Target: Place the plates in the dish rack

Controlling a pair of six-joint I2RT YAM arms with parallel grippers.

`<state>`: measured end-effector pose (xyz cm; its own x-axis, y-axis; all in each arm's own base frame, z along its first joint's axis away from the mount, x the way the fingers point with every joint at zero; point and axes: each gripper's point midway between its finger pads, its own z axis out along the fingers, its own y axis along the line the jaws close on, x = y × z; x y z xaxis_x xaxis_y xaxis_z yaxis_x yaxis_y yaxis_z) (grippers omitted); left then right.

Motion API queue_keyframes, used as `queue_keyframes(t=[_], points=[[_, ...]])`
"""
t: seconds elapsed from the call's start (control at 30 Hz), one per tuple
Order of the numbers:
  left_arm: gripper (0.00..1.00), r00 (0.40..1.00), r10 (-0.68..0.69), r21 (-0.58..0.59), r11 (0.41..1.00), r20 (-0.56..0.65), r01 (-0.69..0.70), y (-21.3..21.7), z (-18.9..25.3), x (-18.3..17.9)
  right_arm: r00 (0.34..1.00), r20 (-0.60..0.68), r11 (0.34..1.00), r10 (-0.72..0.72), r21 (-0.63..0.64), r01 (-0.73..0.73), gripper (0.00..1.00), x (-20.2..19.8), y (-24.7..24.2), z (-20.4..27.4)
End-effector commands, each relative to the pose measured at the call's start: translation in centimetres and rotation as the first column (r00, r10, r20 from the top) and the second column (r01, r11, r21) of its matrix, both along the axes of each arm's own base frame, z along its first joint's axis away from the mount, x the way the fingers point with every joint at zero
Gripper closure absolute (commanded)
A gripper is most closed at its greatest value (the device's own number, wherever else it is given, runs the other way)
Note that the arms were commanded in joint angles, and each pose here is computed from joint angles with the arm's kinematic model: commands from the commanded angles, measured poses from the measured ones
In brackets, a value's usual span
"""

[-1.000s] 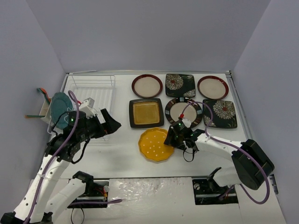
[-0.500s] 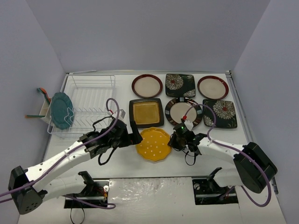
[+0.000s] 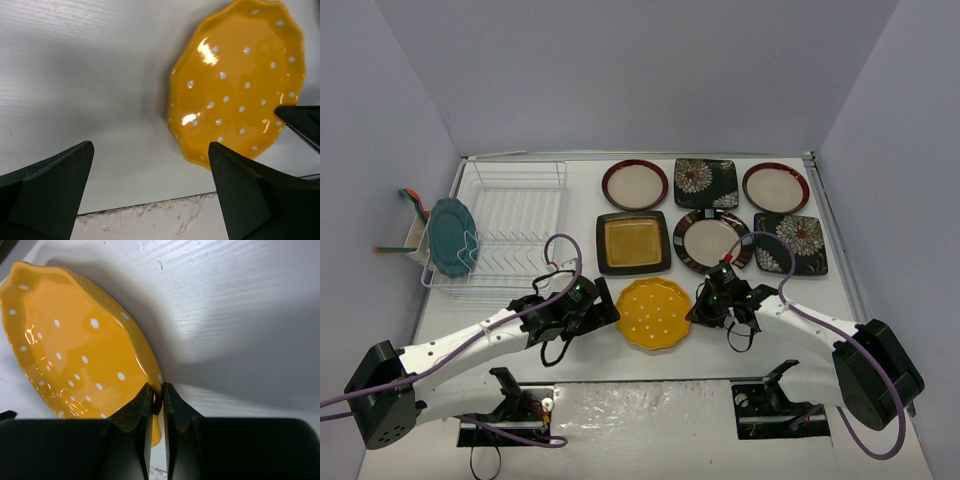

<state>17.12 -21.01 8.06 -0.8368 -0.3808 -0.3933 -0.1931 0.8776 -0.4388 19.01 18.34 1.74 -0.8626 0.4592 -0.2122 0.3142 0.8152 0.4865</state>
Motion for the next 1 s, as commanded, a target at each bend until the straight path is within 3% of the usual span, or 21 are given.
queue_keyframes(t=[0.0,0.63,0.77,0.97], points=[[0.03,0.997,0.076,-0.114,0.991,0.015,-0.074,-1.8,0.7,1.2,0.999,0.017,0.981,-0.035,0.192,0.031,1.0,1.5,1.9,4.5],[0.04,0.991,0.116,-0.279,0.952,-0.066,-0.13,-6.4,-0.1,2.5,0.999,-0.019,0.904,-0.049,0.424,0.052,1.0,2.3,4.7,9.5],[0.09,0.986,0.14,-0.312,0.936,-0.086,-0.16,-7.0,-0.4,2.8,0.998,-0.028,0.889,-0.049,0.455,0.057,1.0,2.3,5.0,9.9],[0.25,0.98,0.169,-0.374,0.907,-0.101,-0.194,-8.2,-0.6,3.2,0.998,-0.036,0.875,-0.044,0.481,0.056,1.0,2.2,5.3,9.9]])
